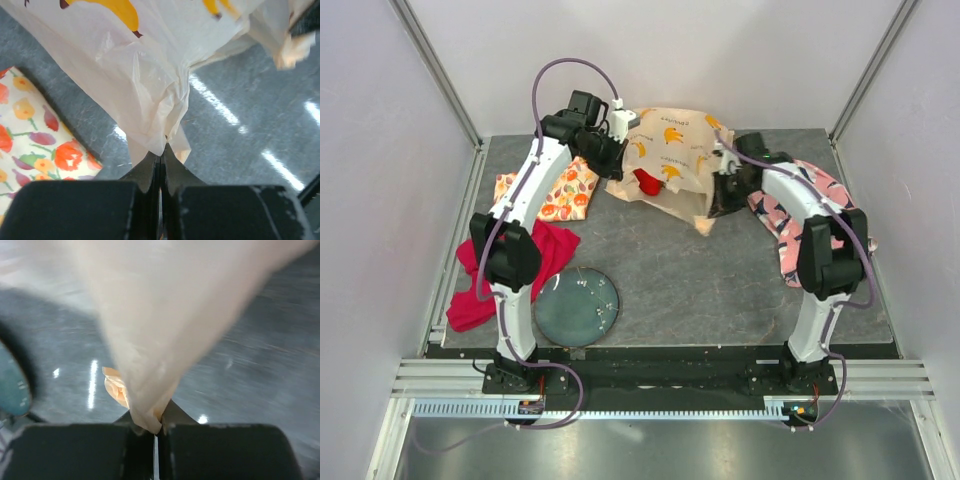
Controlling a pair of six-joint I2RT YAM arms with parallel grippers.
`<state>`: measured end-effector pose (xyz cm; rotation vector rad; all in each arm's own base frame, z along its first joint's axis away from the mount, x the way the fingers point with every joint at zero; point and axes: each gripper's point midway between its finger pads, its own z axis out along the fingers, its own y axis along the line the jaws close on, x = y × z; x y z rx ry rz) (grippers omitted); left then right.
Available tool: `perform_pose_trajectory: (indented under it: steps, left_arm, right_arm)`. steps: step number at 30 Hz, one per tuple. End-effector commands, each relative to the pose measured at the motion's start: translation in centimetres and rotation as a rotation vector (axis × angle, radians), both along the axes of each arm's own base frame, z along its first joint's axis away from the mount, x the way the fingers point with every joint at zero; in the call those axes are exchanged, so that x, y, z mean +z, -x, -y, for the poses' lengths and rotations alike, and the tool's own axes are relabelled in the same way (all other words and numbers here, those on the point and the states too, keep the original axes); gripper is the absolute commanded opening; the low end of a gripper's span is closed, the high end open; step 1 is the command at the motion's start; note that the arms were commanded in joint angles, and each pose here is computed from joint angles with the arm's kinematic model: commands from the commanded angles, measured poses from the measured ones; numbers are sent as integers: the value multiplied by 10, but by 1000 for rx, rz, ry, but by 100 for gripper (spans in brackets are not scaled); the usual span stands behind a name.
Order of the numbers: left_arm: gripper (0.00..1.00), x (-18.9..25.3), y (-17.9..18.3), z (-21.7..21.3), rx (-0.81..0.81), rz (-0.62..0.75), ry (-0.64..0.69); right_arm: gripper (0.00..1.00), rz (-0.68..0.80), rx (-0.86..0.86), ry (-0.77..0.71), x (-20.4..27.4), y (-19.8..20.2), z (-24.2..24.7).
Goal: Take the fake fruits out of the plastic bag
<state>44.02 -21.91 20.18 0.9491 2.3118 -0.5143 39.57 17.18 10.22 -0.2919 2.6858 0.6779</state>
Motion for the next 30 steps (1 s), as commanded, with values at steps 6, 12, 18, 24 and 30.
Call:
perform_pose_trajectory:
  steps: [6,12,18,24,30]
  left_arm:
    - [2,66,98,59,-190,-182,327]
    - [2,65,87,71,-137,-191,323]
    - [2,102,102,66,-144,-135,367]
    - [2,106,124,53,-136,-158,369]
    - [2,103,140,46,-137,-181,371]
  right_arm:
    - [57,181,-83,172,66,11,129]
    - [74,509,343,38,162,21,22]
    - [65,528,558,-47,153,46,-39]
    - [57,439,427,29,103,16,-42]
    - [57,445,289,203,73,-46,-28]
